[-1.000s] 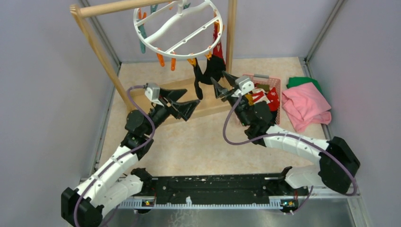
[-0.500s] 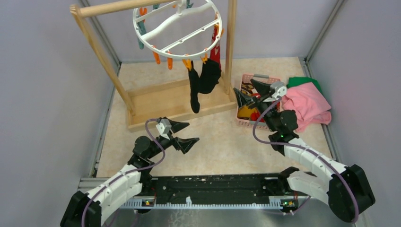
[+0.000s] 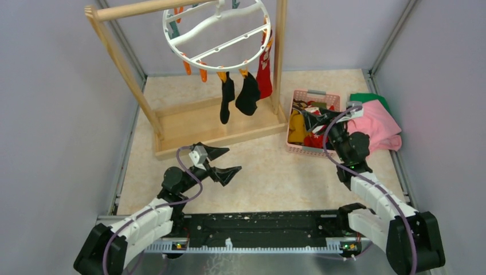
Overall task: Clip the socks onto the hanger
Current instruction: Pick up the sock from the bin.
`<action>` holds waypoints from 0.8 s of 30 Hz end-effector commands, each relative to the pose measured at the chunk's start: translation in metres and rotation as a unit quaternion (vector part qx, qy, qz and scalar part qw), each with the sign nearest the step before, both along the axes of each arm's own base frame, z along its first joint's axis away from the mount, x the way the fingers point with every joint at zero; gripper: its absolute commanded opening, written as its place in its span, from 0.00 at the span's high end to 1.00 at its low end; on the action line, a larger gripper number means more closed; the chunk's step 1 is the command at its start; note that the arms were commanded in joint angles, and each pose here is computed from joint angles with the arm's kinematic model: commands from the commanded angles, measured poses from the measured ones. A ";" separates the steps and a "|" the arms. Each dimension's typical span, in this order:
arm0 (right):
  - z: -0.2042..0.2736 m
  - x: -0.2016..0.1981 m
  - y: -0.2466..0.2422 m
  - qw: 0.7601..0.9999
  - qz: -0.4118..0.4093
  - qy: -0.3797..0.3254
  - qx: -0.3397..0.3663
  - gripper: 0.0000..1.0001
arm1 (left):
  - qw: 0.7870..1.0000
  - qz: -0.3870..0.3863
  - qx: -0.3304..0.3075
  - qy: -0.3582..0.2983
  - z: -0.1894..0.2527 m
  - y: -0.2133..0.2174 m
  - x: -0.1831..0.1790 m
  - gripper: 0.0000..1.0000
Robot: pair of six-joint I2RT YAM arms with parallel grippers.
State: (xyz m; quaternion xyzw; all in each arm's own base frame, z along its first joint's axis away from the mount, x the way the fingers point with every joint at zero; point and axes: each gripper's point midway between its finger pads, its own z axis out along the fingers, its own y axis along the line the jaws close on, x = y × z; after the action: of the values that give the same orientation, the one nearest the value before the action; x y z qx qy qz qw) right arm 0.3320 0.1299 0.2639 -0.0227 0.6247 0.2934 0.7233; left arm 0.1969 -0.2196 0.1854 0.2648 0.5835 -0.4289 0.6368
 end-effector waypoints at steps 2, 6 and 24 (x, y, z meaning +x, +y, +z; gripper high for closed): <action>-0.034 0.027 -0.045 0.984 -0.092 0.118 0.093 0.22 | 1.000 -0.006 -0.014 -0.026 0.011 -0.001 -0.002 0.01; -0.060 0.045 -0.062 0.963 -0.136 0.194 0.132 0.26 | 1.000 0.003 -0.015 -0.016 0.006 0.001 0.001 0.01; -0.112 0.070 -0.091 0.919 -0.240 0.290 0.114 0.37 | 1.000 0.015 -0.021 0.009 0.002 0.001 0.008 0.01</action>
State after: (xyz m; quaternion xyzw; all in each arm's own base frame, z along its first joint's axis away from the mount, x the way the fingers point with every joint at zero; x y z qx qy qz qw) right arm 0.3922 0.0477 0.1419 0.2759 0.7675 0.1838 0.5486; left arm 0.2044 -0.2199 0.1718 0.2432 0.6071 -0.4293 0.6229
